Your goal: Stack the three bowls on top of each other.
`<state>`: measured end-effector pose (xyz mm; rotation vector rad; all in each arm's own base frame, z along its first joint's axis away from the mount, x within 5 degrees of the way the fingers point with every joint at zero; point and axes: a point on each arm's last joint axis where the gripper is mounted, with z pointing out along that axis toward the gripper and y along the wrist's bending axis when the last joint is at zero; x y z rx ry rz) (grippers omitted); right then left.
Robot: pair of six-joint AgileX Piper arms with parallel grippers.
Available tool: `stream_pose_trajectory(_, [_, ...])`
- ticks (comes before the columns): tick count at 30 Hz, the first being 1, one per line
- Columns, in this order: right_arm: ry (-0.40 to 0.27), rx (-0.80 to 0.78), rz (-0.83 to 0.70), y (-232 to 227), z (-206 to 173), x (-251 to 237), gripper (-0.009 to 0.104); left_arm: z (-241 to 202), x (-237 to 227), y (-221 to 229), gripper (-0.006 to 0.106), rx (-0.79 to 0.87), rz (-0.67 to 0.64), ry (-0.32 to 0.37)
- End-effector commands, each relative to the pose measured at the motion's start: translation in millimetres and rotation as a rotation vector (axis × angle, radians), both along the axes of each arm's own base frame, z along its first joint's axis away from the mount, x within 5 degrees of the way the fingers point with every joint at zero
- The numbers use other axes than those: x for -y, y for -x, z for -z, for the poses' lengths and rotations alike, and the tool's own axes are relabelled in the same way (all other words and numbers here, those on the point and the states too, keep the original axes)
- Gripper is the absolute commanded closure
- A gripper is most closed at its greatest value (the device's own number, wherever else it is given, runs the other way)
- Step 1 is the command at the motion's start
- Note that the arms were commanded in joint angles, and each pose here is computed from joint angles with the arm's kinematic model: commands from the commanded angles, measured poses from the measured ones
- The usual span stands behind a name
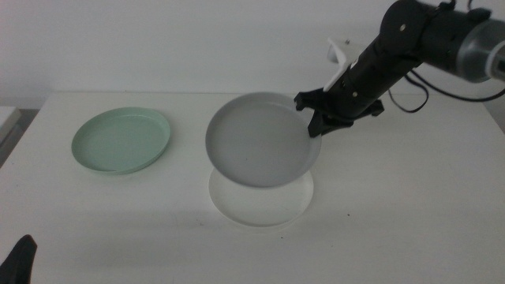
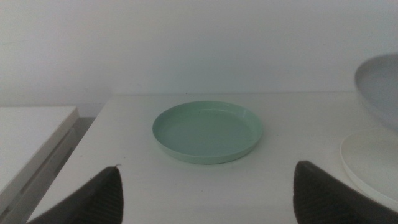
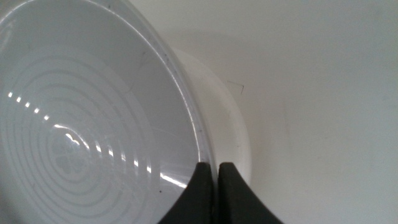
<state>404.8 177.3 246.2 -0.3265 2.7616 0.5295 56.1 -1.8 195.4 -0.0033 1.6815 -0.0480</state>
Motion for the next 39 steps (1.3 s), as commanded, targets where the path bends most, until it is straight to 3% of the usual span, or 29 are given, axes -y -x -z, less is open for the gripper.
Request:
stream_pose_trajectory(1, [-0.012,-0.012,0.004,-3,7,-5,0.098,-1,0,0,0.007,0.015,0.003,0.008])
stream_pose_trajectory(10, [0.003,-0.100,0.010,-10,46,-9,0.098,-1,0,0,0.007,0.015,0.003,0.008])
stream_pose_trajectory(20, [0.014,-0.131,0.006,-11,60,-10,0.096,-1,0,0,0.007,0.015,0.003,0.008])
stream_pose_trajectory(26, [0.020,-0.135,0.003,-11,60,-10,0.074,-1,0,0,0.007,0.015,0.003,0.008])
stream_pose_trajectory(29, [0.025,-0.129,-0.012,-11,59,-9,0.053,-1,0,0,0.007,0.015,0.003,0.008])
stream_pose_trajectory(34, [0.067,-0.099,-0.081,-13,32,-6,0.007,-1,0,0,0.007,0.015,0.003,0.008])
stream_pose_trajectory(35, [0.081,-0.083,-0.097,-13,22,-5,0.002,-1,0,0,0.007,0.015,0.003,0.008])
stream_pose_trajectory(39, [0.083,0.017,-0.204,-1,-38,-1,0.002,-1,0,0,0.007,0.015,0.003,0.008])
